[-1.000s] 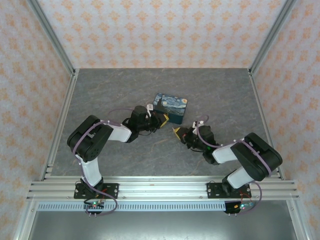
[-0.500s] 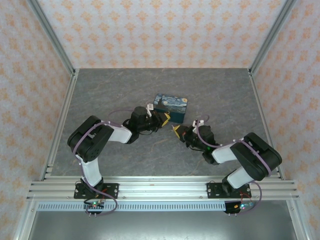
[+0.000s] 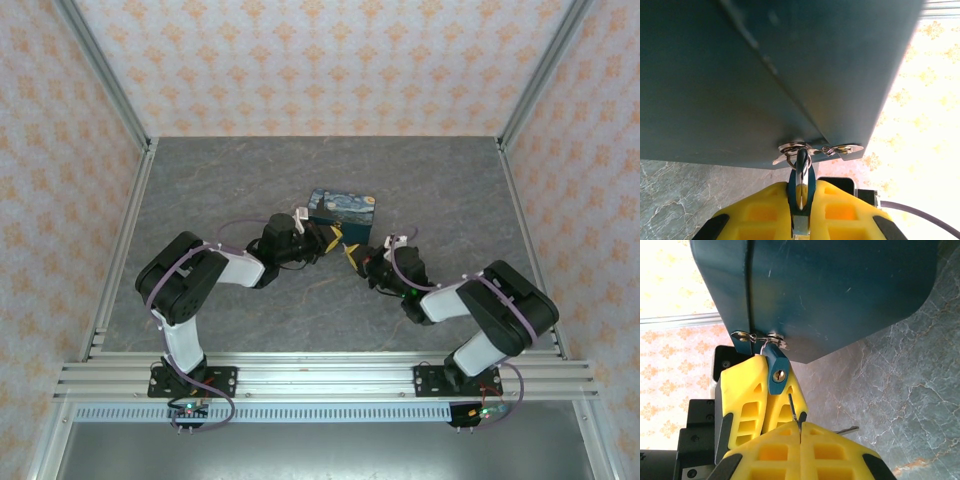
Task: Unlock the padlock with the key
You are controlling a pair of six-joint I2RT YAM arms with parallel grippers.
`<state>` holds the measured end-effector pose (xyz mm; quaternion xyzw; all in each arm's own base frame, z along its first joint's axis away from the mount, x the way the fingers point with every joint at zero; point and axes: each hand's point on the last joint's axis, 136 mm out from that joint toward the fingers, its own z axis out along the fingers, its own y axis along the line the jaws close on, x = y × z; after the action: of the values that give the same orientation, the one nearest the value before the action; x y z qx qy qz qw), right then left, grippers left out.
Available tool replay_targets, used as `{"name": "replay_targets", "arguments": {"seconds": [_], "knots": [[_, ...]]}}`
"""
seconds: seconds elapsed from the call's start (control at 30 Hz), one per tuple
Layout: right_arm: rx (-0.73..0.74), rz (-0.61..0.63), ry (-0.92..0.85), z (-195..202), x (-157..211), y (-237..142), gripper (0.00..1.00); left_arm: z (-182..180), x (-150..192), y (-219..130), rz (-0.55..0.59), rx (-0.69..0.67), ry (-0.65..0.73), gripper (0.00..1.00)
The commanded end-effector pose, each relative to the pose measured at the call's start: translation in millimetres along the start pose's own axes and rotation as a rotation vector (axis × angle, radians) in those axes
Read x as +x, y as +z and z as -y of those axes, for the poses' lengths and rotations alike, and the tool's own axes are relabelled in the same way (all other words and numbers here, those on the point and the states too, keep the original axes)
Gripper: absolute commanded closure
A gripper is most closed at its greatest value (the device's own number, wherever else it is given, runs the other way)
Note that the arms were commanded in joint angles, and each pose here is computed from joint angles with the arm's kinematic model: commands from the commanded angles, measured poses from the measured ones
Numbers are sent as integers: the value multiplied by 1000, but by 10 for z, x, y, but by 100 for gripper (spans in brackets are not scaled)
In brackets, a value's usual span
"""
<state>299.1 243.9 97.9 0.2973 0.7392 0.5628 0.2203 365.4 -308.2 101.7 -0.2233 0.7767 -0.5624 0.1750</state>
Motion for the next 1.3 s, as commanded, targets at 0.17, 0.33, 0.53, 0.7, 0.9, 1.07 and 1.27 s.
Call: {"name": "replay_targets", "arguments": {"seconds": [0.17, 0.33, 0.53, 0.7, 0.9, 1.07, 1.27], "knots": [[-71, 32, 5, -202, -74, 89, 100, 279, 1, -35, 16, 83, 37, 100], [-74, 38, 8, -212, -110, 86, 100, 272, 5, -26, 13, 82, 38, 100], [-76, 46, 10, -228, -153, 82, 100, 270, 8, -16, 10, 82, 40, 100], [-79, 46, 9, -251, -173, 90, 100, 268, 28, -10, 3, 81, 41, 100], [-79, 38, 7, -266, -166, 110, 100, 287, 50, 3, -3, 82, 48, 100], [-81, 31, 5, -271, -151, 116, 100, 315, 57, 9, -3, 86, 49, 100], [-77, 29, 8, -253, -148, 109, 100, 326, 42, 13, 5, 86, 47, 100]]}}
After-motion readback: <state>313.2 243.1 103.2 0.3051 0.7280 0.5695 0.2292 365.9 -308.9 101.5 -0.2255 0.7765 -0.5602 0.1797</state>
